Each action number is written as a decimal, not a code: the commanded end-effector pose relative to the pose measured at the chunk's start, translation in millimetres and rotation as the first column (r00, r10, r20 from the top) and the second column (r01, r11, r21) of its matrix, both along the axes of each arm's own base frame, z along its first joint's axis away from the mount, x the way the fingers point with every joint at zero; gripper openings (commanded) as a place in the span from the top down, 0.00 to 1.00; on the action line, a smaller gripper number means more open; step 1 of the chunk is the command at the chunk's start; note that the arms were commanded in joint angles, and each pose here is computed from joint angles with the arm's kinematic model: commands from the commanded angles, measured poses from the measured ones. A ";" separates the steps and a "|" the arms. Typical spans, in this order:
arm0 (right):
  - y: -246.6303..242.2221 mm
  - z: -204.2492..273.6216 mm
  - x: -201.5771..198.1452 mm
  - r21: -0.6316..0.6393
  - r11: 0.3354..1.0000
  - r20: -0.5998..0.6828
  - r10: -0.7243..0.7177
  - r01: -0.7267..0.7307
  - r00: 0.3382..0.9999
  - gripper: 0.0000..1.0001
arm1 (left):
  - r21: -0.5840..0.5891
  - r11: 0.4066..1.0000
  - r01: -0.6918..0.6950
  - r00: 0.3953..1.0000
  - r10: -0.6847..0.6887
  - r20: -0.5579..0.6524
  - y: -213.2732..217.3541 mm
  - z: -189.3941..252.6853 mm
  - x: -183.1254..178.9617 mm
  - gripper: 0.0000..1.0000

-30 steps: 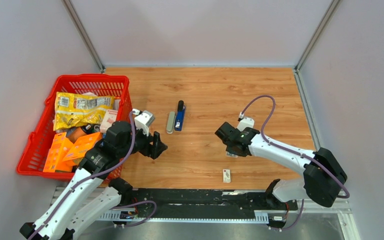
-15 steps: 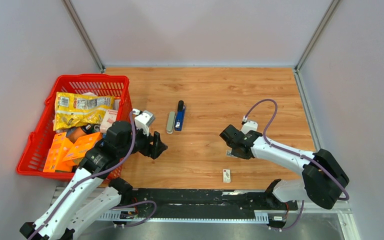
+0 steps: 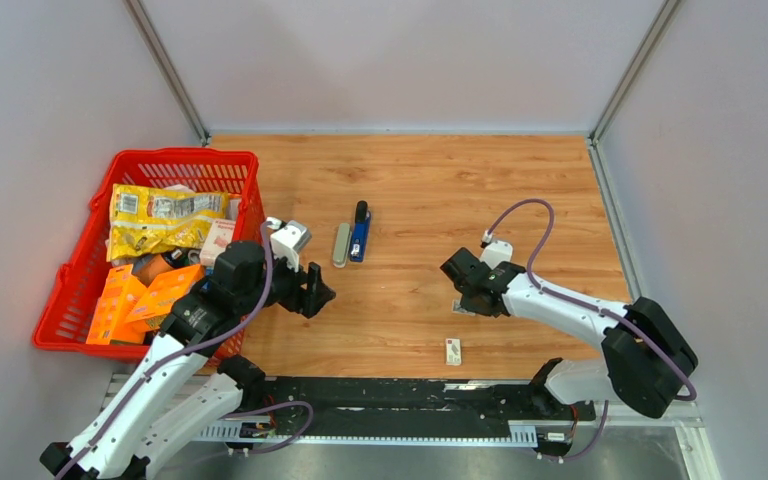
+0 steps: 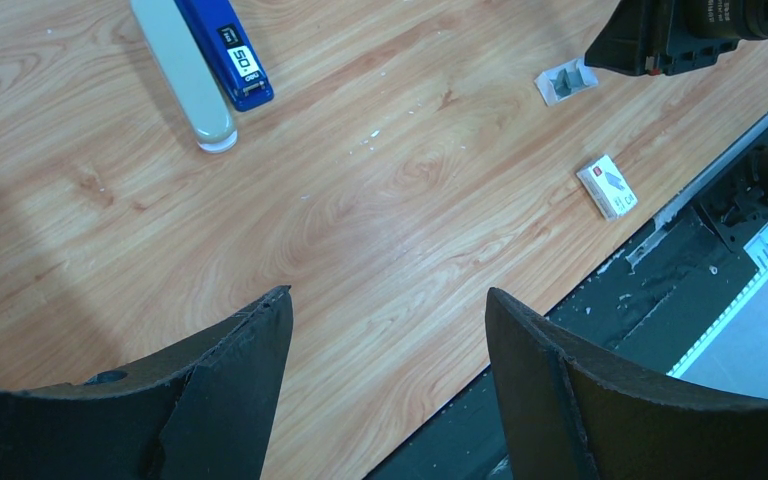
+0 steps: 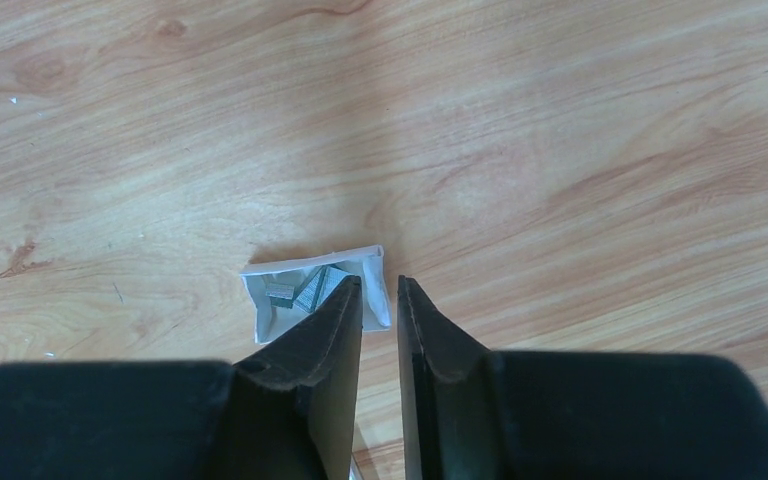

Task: Unload the staples from the stapler

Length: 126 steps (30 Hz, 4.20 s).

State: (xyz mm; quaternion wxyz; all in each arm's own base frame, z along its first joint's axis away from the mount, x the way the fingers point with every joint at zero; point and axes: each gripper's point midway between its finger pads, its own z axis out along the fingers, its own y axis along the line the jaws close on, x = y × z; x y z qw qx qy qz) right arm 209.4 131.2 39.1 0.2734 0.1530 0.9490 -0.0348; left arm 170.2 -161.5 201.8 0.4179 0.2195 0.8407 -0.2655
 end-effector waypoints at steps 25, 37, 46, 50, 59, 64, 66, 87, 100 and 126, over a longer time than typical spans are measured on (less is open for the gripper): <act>25.5 2.2 -56.8 0.123 0.983 -0.068 0.148 -0.138 0.987 0.92 | -0.096 0.993 0.068 0.985 -0.082 -0.149 -35.6 -17.7 -0.5 0.26; 29.2 -12.7 -78.2 0.131 0.977 -0.090 0.180 -0.167 0.980 1.00 | -0.100 0.993 0.065 0.970 -0.086 -0.228 -48.1 -40.8 -11.0 0.39; 27.8 -20.7 -90.9 0.131 0.976 -0.101 0.186 -0.172 0.977 1.00 | -0.114 0.991 0.067 0.963 -0.094 -0.252 -55.7 -57.0 -17.4 0.51; 28.0 -22.7 -92.8 0.134 0.976 -0.098 0.186 -0.173 0.978 1.00 | -0.112 0.991 0.076 0.962 -0.102 -0.253 -56.9 -58.7 -20.8 0.54; 43.1 -24.1 -89.4 0.162 0.968 -0.095 0.210 -0.193 0.973 1.00 | -0.112 0.991 0.072 0.960 -0.099 -0.260 -56.1 -62.2 -25.0 0.56; 51.9 -23.0 -91.7 0.174 0.962 -0.100 0.228 -0.208 0.969 1.00 | -0.109 0.992 0.068 0.961 -0.094 -0.260 -54.1 -64.1 -26.4 0.57; 55.7 -22.3 -93.3 0.181 0.960 -0.103 0.235 -0.214 0.967 1.00 | -0.110 0.992 0.069 0.961 -0.096 -0.259 -54.3 -65.0 -26.8 0.56; 67.0 -25.0 -125.3 0.154 0.954 -0.173 0.281 -0.256 0.944 0.97 | -0.136 0.985 0.104 0.963 -0.134 -0.235 -57.7 -61.9 -29.6 0.56; 93.6 -15.0 -110.5 0.129 0.950 -0.121 0.301 -0.285 0.946 0.93 | -0.143 0.982 0.119 0.959 -0.152 -0.239 -58.3 -61.6 -33.6 0.56; 120.0 -30.7 -128.6 0.201 0.884 -0.186 0.457 -0.422 0.870 0.95 | -0.121 0.989 0.087 0.962 -0.115 -0.248 -56.7 -62.8 -27.6 0.55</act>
